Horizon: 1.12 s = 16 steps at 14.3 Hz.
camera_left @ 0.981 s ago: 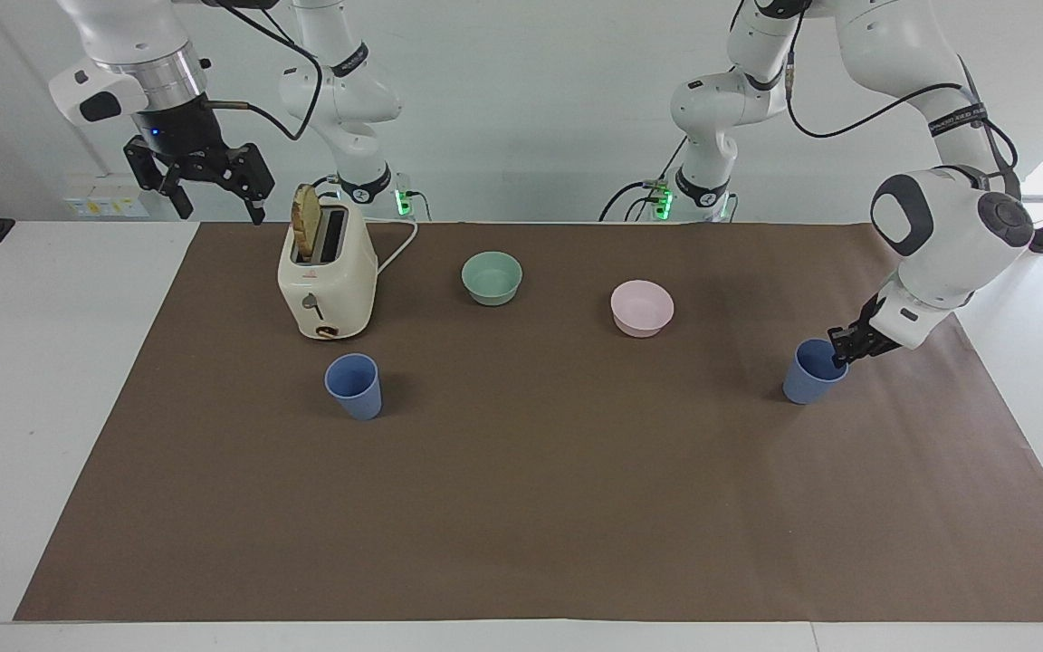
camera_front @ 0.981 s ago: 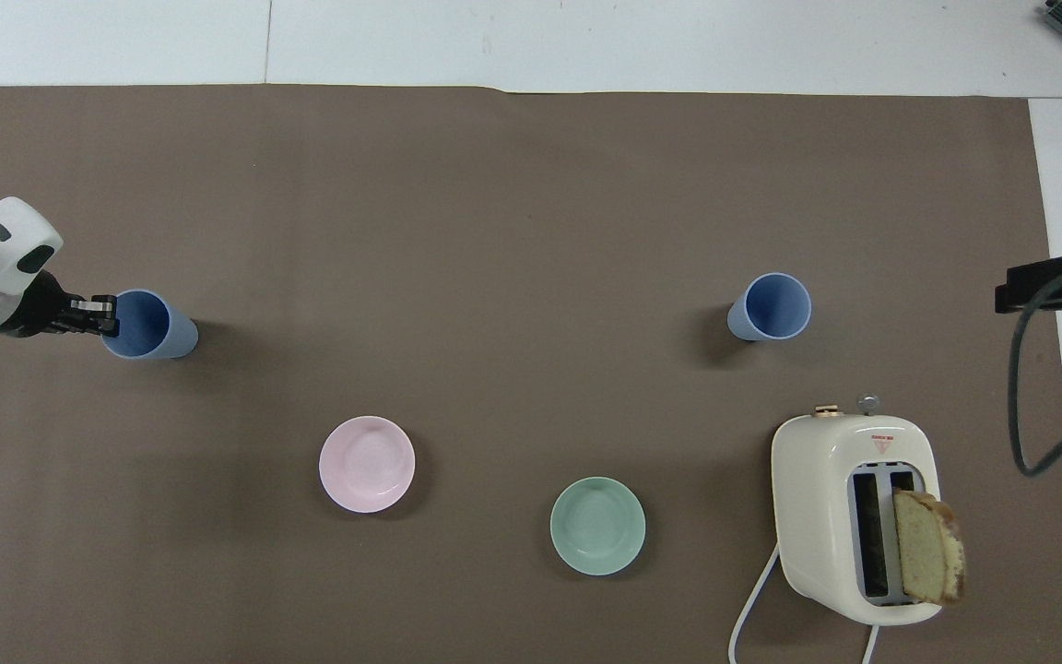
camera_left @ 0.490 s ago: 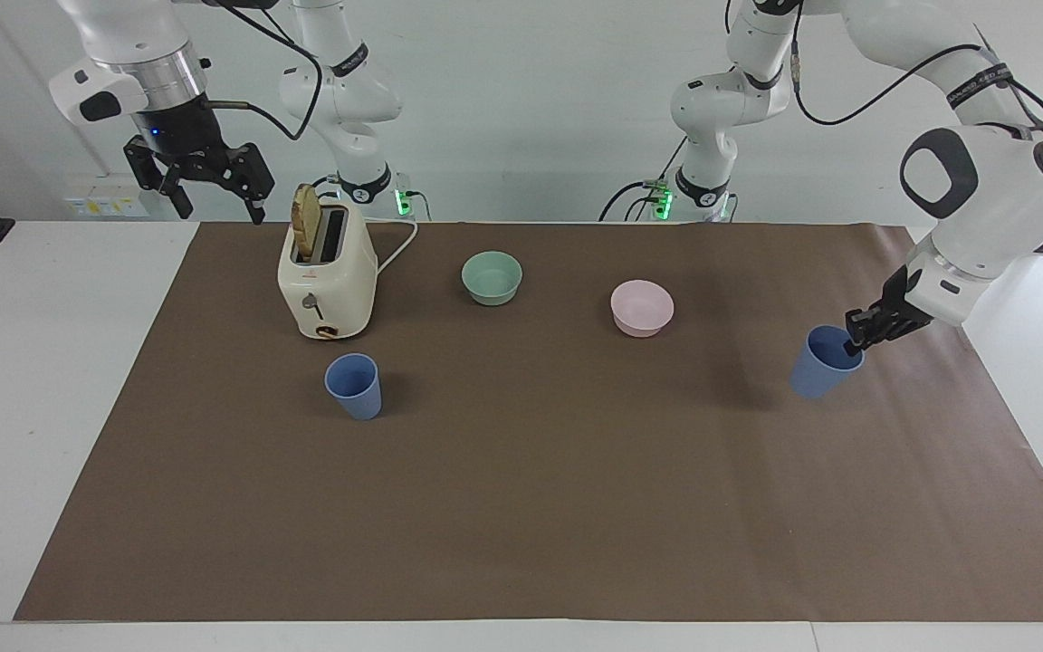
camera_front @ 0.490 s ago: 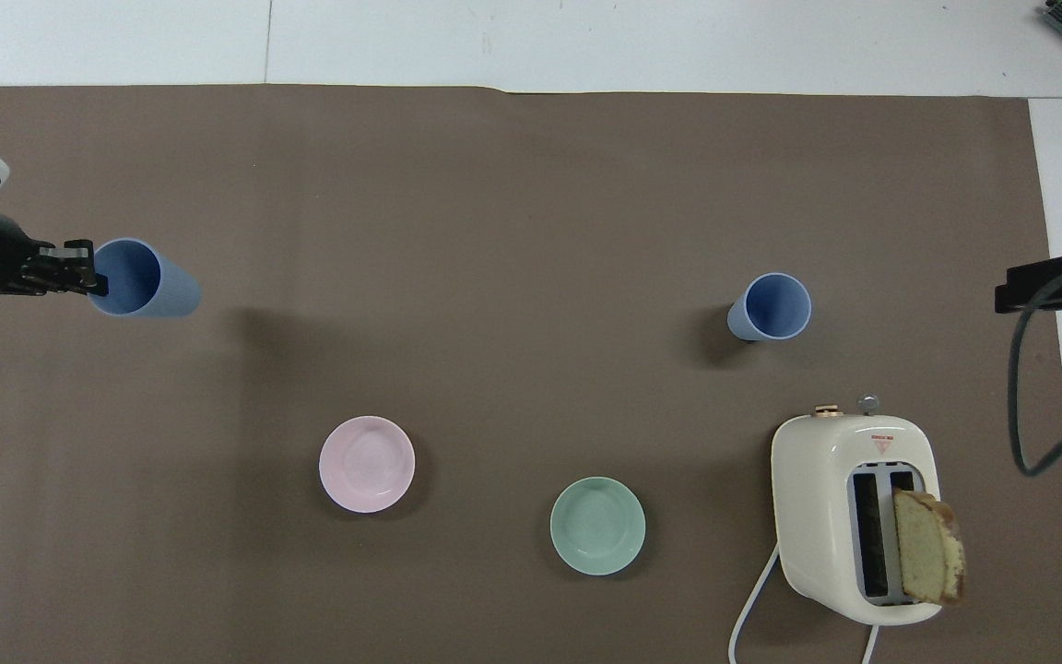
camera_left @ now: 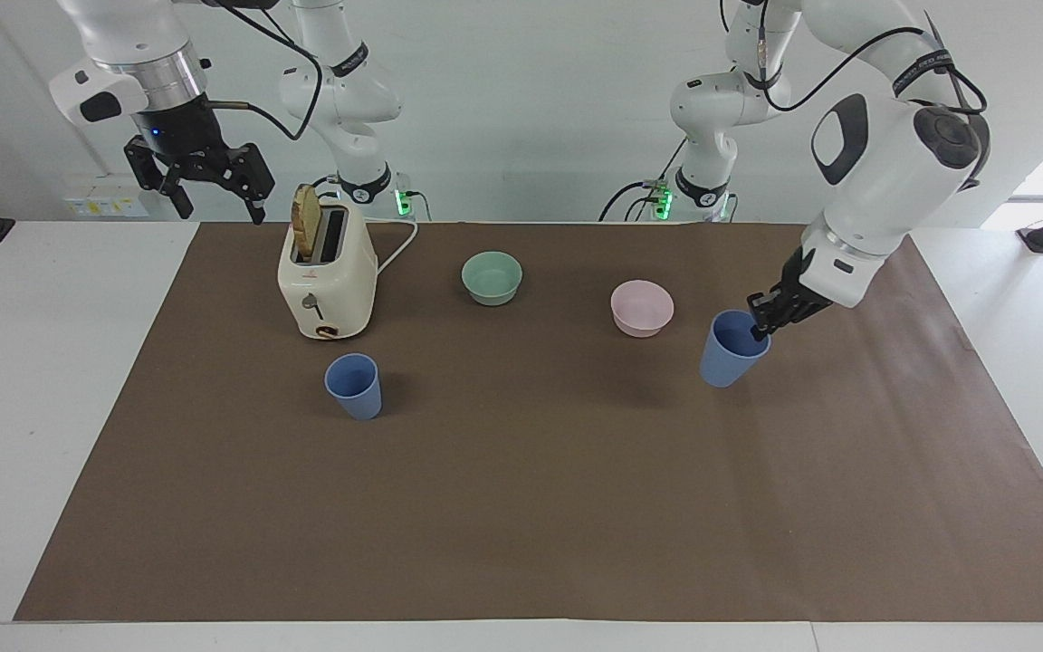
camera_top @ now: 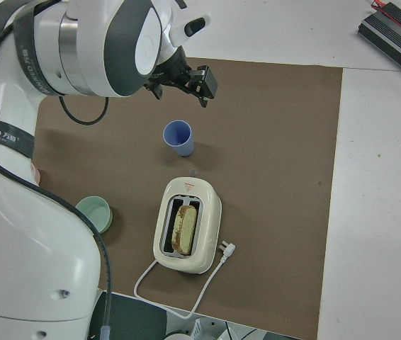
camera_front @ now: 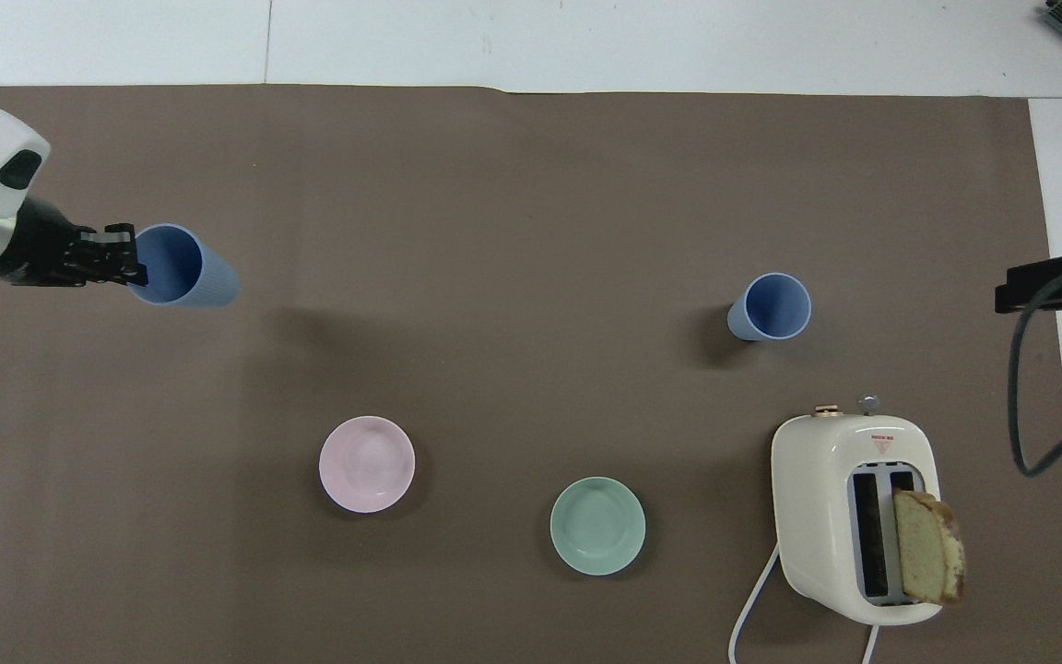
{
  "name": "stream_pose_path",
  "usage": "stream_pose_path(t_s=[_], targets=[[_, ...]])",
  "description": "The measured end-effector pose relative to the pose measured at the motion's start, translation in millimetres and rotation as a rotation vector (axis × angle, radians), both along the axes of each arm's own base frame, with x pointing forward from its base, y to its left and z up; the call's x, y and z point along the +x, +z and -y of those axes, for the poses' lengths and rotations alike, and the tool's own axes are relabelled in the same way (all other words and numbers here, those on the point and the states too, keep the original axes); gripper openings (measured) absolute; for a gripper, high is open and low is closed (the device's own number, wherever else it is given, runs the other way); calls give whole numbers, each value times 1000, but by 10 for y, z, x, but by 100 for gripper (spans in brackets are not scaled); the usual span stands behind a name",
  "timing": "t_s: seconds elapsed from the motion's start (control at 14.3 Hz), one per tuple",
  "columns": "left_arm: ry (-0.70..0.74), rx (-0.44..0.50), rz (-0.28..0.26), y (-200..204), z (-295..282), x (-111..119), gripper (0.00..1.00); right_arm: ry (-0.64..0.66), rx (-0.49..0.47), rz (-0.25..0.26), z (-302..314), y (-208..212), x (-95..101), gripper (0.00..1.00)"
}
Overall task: Stack blue cups with both arms
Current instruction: 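Slide the blue cup with the left gripper toward the table center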
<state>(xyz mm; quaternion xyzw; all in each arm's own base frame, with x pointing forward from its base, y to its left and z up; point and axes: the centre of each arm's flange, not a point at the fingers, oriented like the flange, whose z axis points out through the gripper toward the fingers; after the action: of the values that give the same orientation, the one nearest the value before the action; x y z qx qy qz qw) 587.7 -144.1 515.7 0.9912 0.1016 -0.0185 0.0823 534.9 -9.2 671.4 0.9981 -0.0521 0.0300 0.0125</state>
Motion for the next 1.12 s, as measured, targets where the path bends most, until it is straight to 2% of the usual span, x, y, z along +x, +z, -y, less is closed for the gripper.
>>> stream_pose_path(t_s=[0.35, 0.56, 0.7, 0.91, 1.12], targets=[[42, -21, 15, -101, 985, -194, 4, 0, 0, 0, 0, 0, 0, 100], [46, 9, 20, -469, 1410, -205, 4, 0, 0, 0, 0, 0, 0, 100], [39, 11, 4, -701, 1606, -221, 4, 0, 0, 0, 0, 0, 0, 100], [36, 0, 8, -995, 1837, -304, 4, 0, 0, 0, 0, 0, 0, 100], [24, 5, -1, -1157, 1918, -398, 4, 0, 0, 0, 1, 0, 0, 100]])
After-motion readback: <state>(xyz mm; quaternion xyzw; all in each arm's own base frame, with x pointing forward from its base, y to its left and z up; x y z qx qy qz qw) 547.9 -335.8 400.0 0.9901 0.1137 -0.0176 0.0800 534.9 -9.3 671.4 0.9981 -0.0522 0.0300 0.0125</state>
